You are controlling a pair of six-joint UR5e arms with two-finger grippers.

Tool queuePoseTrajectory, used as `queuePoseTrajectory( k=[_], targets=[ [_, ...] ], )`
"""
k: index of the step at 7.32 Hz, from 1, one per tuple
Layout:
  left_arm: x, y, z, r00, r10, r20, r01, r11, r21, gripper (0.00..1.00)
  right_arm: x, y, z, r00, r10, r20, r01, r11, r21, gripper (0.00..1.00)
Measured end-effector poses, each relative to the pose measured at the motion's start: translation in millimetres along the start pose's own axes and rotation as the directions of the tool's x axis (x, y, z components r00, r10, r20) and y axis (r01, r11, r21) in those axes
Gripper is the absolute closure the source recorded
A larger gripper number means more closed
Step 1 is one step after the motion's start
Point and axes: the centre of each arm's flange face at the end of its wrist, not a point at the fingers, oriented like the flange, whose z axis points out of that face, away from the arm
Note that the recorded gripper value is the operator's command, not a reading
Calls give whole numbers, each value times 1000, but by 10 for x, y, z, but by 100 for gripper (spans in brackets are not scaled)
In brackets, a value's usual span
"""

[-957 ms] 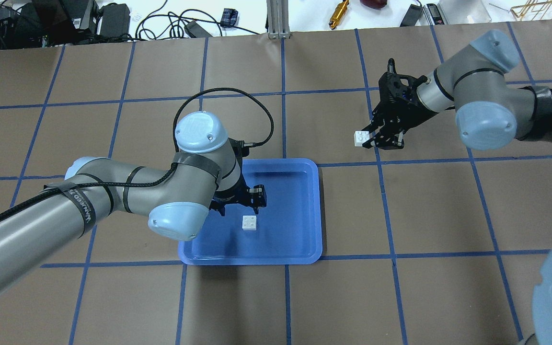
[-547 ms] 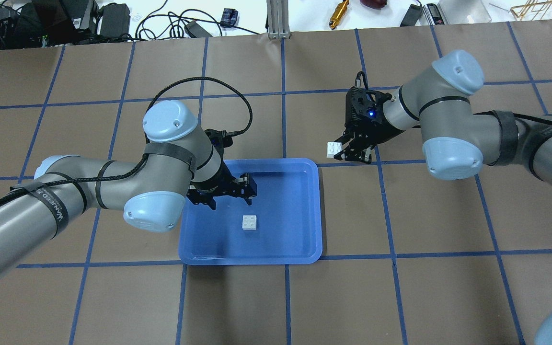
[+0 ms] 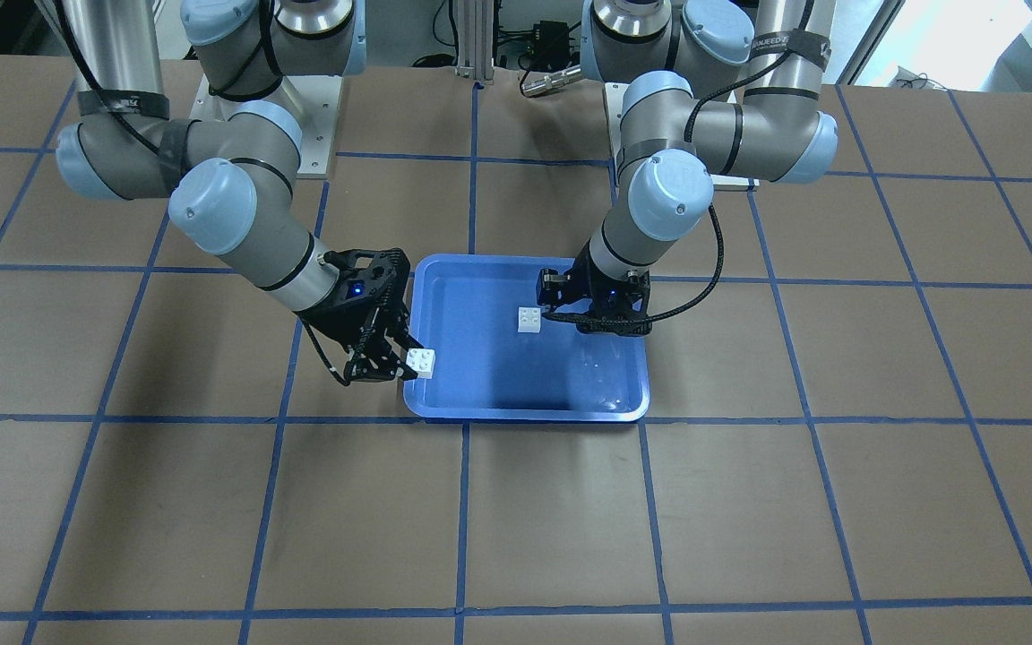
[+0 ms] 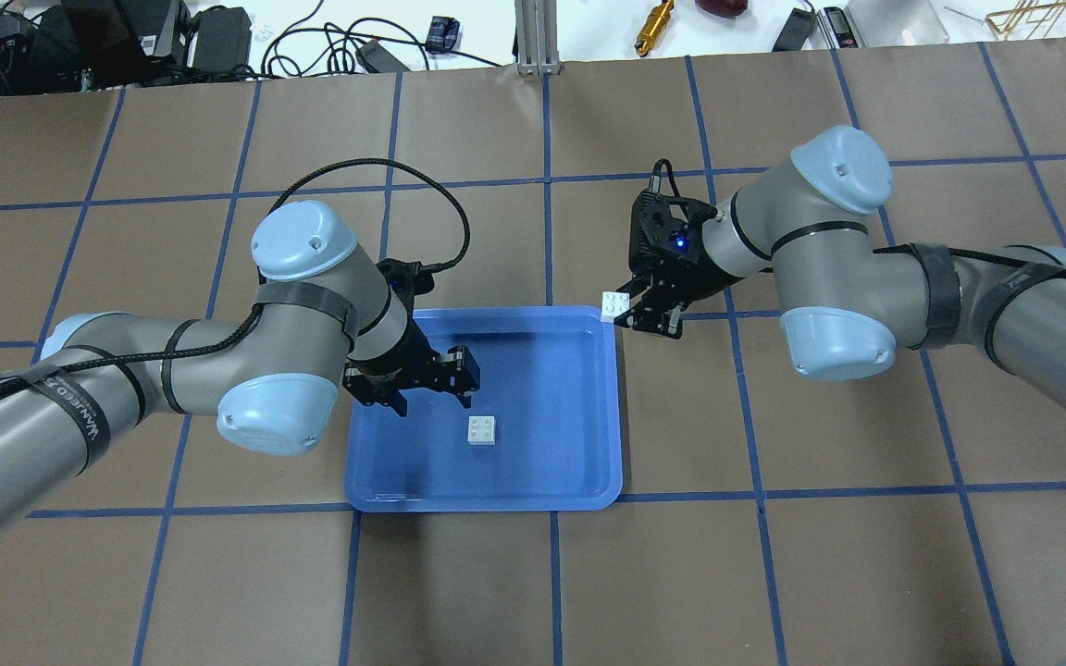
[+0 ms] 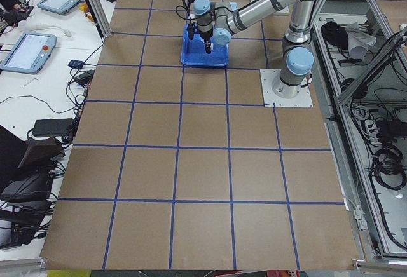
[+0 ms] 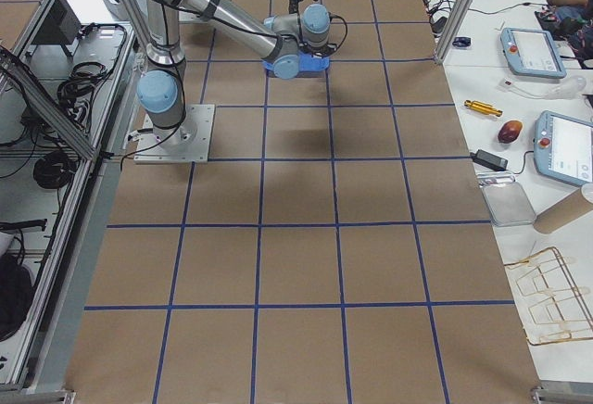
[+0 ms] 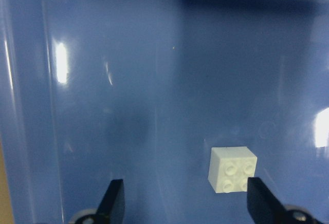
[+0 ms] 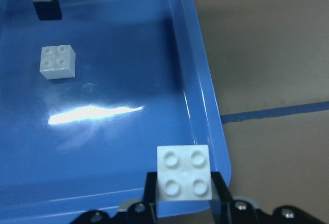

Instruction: Assemble white blocks and place on blue tray

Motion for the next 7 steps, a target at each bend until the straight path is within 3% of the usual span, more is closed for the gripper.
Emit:
queuePoseTrajectory(
  k=[2,5,7],
  targets=[
    [5,52,25,1000,2,0,-2,1000,-7,100,-163,-167,133,1000,-11,6,11,1000,-10,100],
    [17,55,142,1000,14,2,-14,1000,-22,100,-380,-150,283,1000,3,16,-3,1000,-13,100],
    [60,44,182,998,33,-47,-35,999,-32,100,-515,-222,402,999,-17,37,17,1000,-14,100]
  ],
)
